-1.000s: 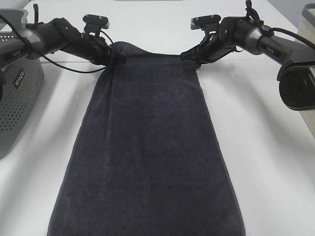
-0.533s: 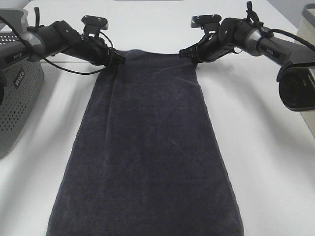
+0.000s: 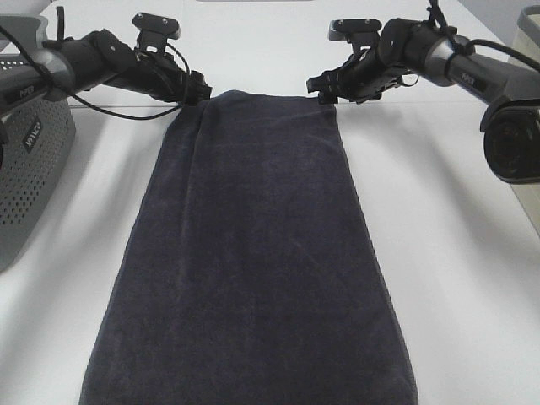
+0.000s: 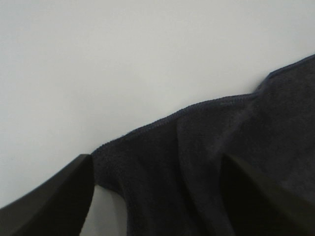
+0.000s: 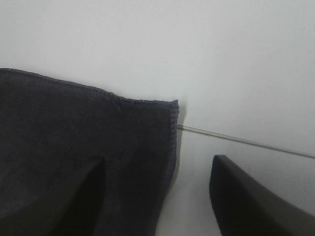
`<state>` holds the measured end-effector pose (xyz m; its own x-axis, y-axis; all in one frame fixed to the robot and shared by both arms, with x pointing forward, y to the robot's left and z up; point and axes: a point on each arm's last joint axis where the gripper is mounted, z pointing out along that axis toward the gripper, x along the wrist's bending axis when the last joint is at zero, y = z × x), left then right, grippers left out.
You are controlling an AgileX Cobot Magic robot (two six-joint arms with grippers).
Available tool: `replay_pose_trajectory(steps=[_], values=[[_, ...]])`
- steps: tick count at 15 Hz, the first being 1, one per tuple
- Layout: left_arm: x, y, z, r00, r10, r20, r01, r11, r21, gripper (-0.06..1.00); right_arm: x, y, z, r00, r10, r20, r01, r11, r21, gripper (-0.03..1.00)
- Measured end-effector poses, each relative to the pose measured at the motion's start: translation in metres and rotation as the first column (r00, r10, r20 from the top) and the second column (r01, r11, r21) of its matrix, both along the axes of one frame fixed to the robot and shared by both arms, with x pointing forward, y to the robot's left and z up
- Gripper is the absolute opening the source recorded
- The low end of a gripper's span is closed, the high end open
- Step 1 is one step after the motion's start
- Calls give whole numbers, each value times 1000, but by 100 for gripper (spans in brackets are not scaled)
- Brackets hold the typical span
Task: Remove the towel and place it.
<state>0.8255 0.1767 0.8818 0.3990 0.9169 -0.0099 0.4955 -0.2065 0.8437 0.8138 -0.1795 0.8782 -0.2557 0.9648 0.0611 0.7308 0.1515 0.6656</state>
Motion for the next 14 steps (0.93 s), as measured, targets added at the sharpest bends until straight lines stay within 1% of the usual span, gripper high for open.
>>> replay_pose_trajectory(steps=[2, 3, 4, 5, 6, 7, 8, 9, 10, 11, 12, 13, 14], values=[[-6, -3, 27, 998, -52, -43, 52, 999, 0, 68, -8, 0, 38, 999, 17, -40, -17, 1000, -4, 61], [-11, -4, 44, 995, -62, -80, 60, 998, -17, 68, -15, -1, 56, 997, 28, -75, -28, 1000, -8, 61], [-13, -4, 52, 993, -59, -100, 57, 998, -23, 68, -18, -1, 66, 995, 33, -94, -35, 999, -11, 61], [-19, -3, 62, 985, -52, -162, 49, 998, -26, 68, -26, -2, 83, 991, 44, -128, -46, 999, -16, 61], [-27, 0, 68, 967, -29, -253, 26, 1000, -15, 68, -34, -3, 96, 983, 54, -174, -58, 998, -21, 61], [-35, 3, 72, 936, 9, -353, -7, 1000, 8, 68, -43, -4, 108, 971, 64, -231, -73, 997, -29, 61], [-42, 9, 78, 901, 71, -429, -56, 997, 46, 68, -53, -6, 119, 954, 74, -291, -88, 995, -37, 61], [-49, 14, 86, 870, 119, -478, -87, 992, 90, 68, -59, -7, 129, 945, 78, -318, -97, 994, -42, 61], [-58, 20, 103, 847, 163, -506, -108, 985, 136, 68, -65, -8, 144, 948, 68, -311, -84, 996, -38, 61], [-60, 21, 110, 846, 169, -506, -111, 984, 142, 68, -66, -8, 148, 950, 65, -306, -79, 996, -36, 61], [-64, 21, 122, 852, 170, -495, -116, 984, 138, 68, -68, -9, 155, 953, 54, -297, -67, 997, -33, 61], [-63, 22, 128, 863, 170, -475, -120, 984, 134, 68, -69, -9, 161, 957, 46, -288, -57, 998, -28, 61], [-60, 21, 128, 881, 165, -443, -118, 984, 132, 68, -70, -9, 165, 958, 42, -283, -51, 998, -25, 61]])
